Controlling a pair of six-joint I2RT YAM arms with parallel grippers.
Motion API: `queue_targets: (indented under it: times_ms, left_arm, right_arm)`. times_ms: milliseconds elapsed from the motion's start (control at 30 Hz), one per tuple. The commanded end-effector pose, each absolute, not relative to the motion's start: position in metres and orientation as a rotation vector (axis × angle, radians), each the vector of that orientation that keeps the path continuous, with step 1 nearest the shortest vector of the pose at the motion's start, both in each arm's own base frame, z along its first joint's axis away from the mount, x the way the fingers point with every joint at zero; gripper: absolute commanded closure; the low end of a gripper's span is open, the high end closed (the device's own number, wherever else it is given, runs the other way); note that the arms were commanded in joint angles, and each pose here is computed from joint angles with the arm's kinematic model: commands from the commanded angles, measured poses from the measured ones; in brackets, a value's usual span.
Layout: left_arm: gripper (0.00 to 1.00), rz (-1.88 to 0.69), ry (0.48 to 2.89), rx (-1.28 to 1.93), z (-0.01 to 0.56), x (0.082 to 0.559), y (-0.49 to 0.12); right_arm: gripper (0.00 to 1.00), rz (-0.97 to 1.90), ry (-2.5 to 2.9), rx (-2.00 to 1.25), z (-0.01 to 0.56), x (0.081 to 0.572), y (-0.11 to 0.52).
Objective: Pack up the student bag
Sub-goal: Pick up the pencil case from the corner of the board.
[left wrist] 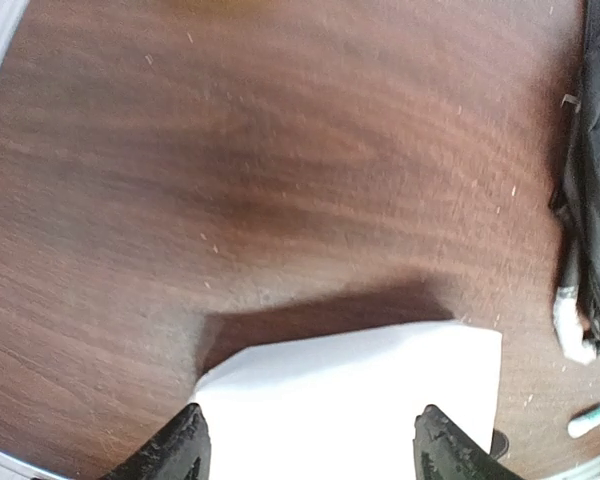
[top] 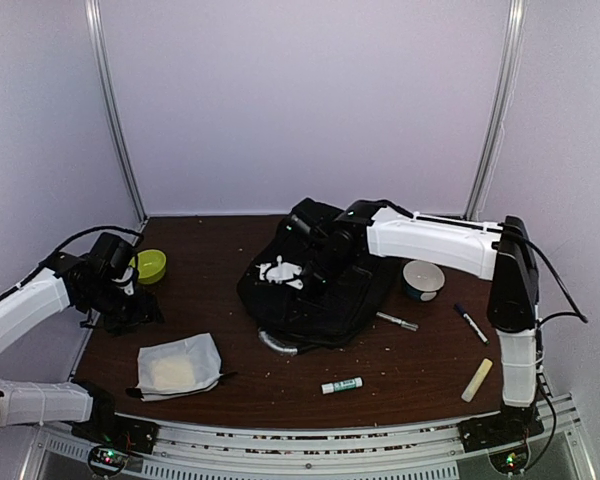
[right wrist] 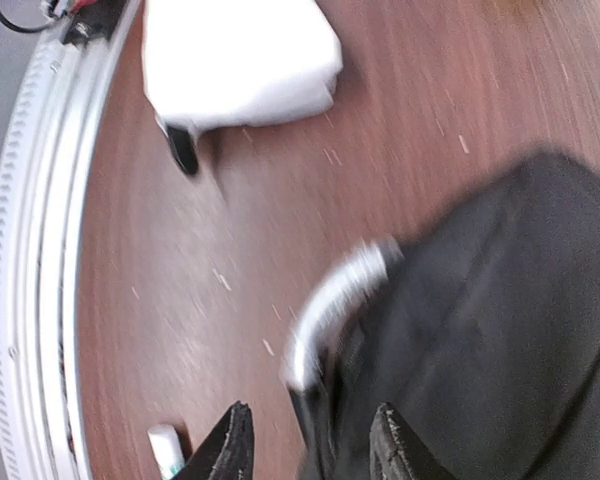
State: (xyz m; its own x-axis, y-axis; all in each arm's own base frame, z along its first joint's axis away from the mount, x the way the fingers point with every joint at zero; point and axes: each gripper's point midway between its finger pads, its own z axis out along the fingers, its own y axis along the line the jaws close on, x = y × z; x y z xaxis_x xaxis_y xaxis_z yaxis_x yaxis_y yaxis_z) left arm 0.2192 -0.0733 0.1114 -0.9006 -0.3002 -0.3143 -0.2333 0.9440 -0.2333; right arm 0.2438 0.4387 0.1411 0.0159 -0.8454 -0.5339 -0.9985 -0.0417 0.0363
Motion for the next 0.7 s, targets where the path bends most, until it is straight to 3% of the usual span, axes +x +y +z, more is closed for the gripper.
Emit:
queue_targets:
  times_ms: [0,233,667]
  left_arm:
    - [0.27,-0.357,2.795,-0.29,0.109,0.221,-0.085]
    - [0.15,-0.329,2.612,-0.167,0.135,0.238,-0.079]
    - [0.16,-0.296,2.56,-0.164,0.141,0.232,-0.071]
  right_arm:
    - [0.56,0.721,1.773,-1.973,0.145,0.2,0.498]
    - [0.35,0.853,1.702,-1.976,0.133,0.157,0.545]
    - [0.38,0.93,1.854,-1.958,0.064,0.149,0.569]
